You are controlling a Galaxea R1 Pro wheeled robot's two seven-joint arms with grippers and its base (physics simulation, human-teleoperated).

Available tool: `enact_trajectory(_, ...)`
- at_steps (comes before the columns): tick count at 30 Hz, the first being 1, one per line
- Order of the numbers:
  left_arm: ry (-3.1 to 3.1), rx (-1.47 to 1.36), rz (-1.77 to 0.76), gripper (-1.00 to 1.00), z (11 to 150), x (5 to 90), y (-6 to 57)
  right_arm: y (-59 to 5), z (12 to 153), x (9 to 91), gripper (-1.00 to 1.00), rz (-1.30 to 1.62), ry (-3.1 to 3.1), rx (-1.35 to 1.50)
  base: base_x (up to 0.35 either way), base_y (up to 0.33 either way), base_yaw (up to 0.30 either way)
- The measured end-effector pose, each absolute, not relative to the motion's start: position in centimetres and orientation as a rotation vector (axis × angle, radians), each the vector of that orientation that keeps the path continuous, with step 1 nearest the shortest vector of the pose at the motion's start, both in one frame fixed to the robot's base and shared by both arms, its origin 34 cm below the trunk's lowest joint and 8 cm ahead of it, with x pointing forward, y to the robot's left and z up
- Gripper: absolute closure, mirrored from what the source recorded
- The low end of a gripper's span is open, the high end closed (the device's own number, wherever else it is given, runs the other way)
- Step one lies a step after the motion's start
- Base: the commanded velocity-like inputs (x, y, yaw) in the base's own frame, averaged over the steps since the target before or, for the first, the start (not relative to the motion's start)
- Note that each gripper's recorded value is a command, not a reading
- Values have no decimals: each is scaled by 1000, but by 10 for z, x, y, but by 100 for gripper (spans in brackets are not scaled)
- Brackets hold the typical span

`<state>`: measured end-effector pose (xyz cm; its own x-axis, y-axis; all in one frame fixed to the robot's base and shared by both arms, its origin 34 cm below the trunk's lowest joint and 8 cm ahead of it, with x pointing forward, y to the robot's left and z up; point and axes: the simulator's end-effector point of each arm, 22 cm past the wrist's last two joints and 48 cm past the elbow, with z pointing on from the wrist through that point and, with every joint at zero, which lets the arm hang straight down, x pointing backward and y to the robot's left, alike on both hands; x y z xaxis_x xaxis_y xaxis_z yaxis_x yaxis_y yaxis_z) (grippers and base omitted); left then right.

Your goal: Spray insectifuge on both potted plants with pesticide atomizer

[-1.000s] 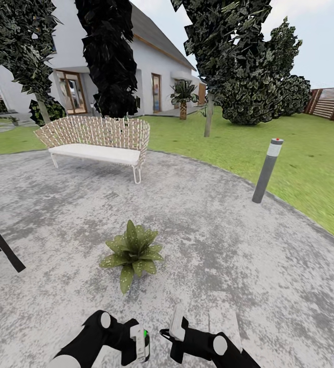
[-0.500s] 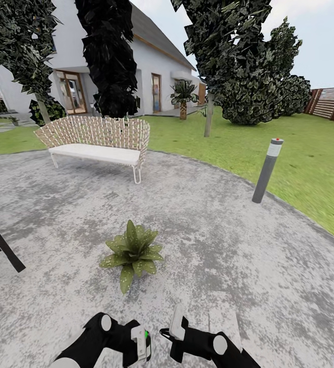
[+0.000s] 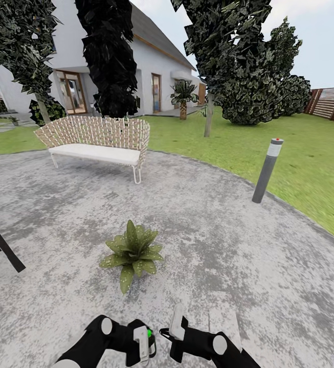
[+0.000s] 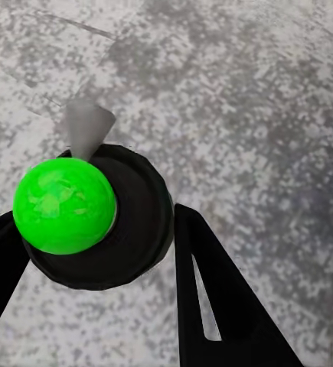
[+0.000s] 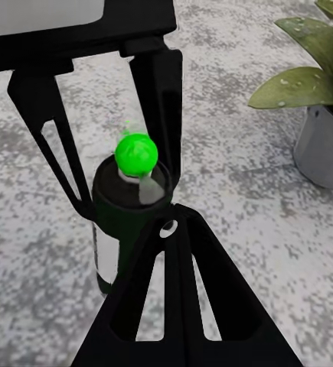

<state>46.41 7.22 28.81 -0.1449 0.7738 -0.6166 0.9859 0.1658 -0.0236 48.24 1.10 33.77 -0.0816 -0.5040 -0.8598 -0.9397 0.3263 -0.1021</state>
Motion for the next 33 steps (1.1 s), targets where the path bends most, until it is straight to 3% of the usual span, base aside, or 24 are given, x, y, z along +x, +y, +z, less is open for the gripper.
enact_trajectory(33, 1953, 1643, -628, 100, 295, 465, 52, 11, 337, 482, 100, 629, 1722, -1306, 0, 0, 0)
